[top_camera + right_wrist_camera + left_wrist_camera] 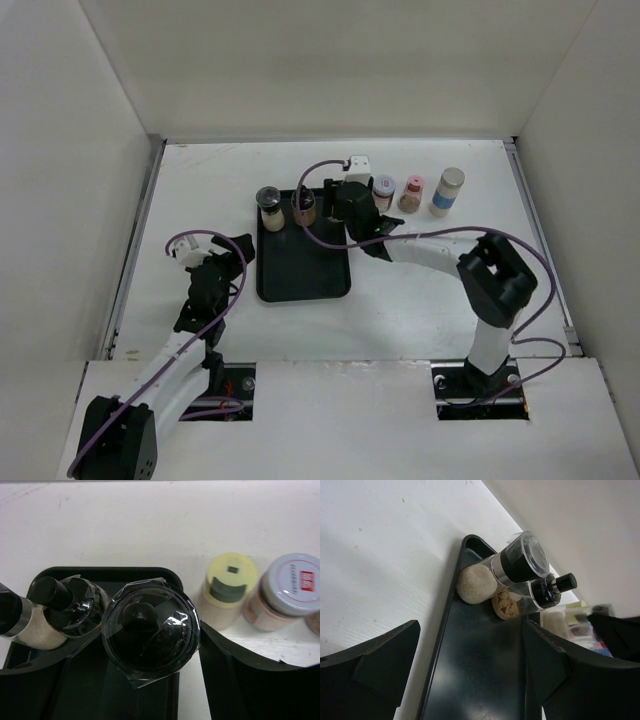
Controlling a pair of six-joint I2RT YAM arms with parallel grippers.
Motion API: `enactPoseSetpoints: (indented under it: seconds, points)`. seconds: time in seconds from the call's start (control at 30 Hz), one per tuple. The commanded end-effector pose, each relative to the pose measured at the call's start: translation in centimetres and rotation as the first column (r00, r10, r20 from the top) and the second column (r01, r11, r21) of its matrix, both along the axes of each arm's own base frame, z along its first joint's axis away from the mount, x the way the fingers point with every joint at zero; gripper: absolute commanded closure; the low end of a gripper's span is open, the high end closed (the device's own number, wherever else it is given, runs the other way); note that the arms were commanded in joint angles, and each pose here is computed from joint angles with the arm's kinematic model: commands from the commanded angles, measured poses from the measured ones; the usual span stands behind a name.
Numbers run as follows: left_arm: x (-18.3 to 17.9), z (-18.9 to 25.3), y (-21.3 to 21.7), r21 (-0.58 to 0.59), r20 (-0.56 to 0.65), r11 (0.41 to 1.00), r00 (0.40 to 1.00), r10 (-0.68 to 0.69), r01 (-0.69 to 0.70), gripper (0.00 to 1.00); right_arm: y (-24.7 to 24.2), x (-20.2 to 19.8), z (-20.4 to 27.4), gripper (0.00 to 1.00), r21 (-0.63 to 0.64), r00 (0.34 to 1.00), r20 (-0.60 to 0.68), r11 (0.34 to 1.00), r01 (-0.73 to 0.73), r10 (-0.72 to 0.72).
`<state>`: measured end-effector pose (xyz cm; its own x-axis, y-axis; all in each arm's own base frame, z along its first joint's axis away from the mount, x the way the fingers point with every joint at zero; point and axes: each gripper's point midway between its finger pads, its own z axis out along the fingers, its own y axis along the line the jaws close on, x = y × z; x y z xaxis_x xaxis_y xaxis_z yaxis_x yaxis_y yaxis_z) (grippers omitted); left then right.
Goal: Organize the condiment bottles
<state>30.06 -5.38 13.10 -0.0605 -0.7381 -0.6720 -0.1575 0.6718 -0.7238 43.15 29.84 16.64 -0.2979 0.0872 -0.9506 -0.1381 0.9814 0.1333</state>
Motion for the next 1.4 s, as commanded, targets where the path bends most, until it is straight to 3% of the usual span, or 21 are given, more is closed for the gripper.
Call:
enactPoseSetpoints:
  seconds: [0.0, 0.33, 0.5, 0.63, 0.87, 0.93, 0.97, 1.07, 1.1, 1.17, 1.23, 1.37]
  points:
    - [0.2, 1.6, 0.4, 0.0, 0.056, 1.0, 0.998, 0.015, -0.015, 0.18, 3.1, 2.4, 4.6, 0.49, 0.066, 0.991, 0.126, 0.997, -0.042, 0.033]
    - [0.4, 1.3, 0.3, -0.003, 0.044, 1.0, 0.999, 0.008, -0.008, 0.18, 6.7, 4.5, 0.1, 0.46, 0.042, 0.993, 0.071, 0.995, -0.094, 0.091]
    - [0.4, 1.3, 0.2, 0.001, 0.042, 1.0, 0.999, 0.008, -0.008, 0.18, 6.9, 4.7, -0.6, 0.19, 0.032, 0.994, 0.07, 0.996, -0.082, 0.079]
    - [0.4, 1.3, 0.2, 0.003, 0.046, 1.0, 0.999, 0.011, -0.011, 0.17, 6.0, 3.9, 2.1, 0.04, 0.053, 0.992, 0.103, 0.995, -0.082, 0.077]
    - [0.3, 1.5, 0.5, 0.003, 0.052, 1.0, 0.998, 0.023, -0.023, 0.17, 2.3, 0.2, 9.2, 0.0, 0.102, 0.98, 0.185, 0.991, -0.091, 0.071]
    - [0.3, 1.3, 0.4, 0.002, 0.044, 1.0, 0.999, 0.015, -0.015, 0.17, 0.9, -1.0, 10.4, 0.05, 0.108, 0.977, 0.201, 0.99, -0.09, 0.067]
    - [0.3, 1.4, 0.4, 0.001, 0.047, 1.0, 0.999, 0.011, -0.011, 0.17, -0.2, -1.5, 10.9, 0.13, 0.113, 0.977, 0.207, 0.991, -0.077, 0.053]
    - [0.3, 1.5, 0.3, 0.005, 0.051, 1.0, 0.999, 0.015, -0.015, 0.17, -6.0, -2.0, 11.6, 0.51, 0.121, 0.973, 0.222, 0.992, 0.042, -0.069]
    - [0.3, 1.2, 0.2, 0.005, 0.041, 1.0, 0.999, 0.009, -0.009, 0.17, -8.4, -2.0, 11.7, 0.56, 0.12, 0.968, 0.221, 0.988, 0.096, -0.12]
    - [0.3, 1.3, 0.0, 0.002, 0.044, 1.0, 0.999, 0.002, -0.002, 0.17, -13.2, -1.5, 11.2, 0.56, 0.101, 0.952, 0.207, 0.973, 0.209, -0.226]
    - [0.3, 1.5, 0.0, 0.004, 0.051, 1.0, 0.999, 0.001, -0.001, 0.17, -18.1, -1.3, 10.3, 0.48, 0.066, 0.926, 0.177, 0.942, 0.328, -0.335]
    - [0.4, 1.2, -0.3, 0.003, 0.038, 1.0, 0.999, -0.011, 0.011, 0.17, -24.8, -0.2, 8.2, 0.15, 0.0, 0.866, 0.114, 0.872, 0.49, -0.487]
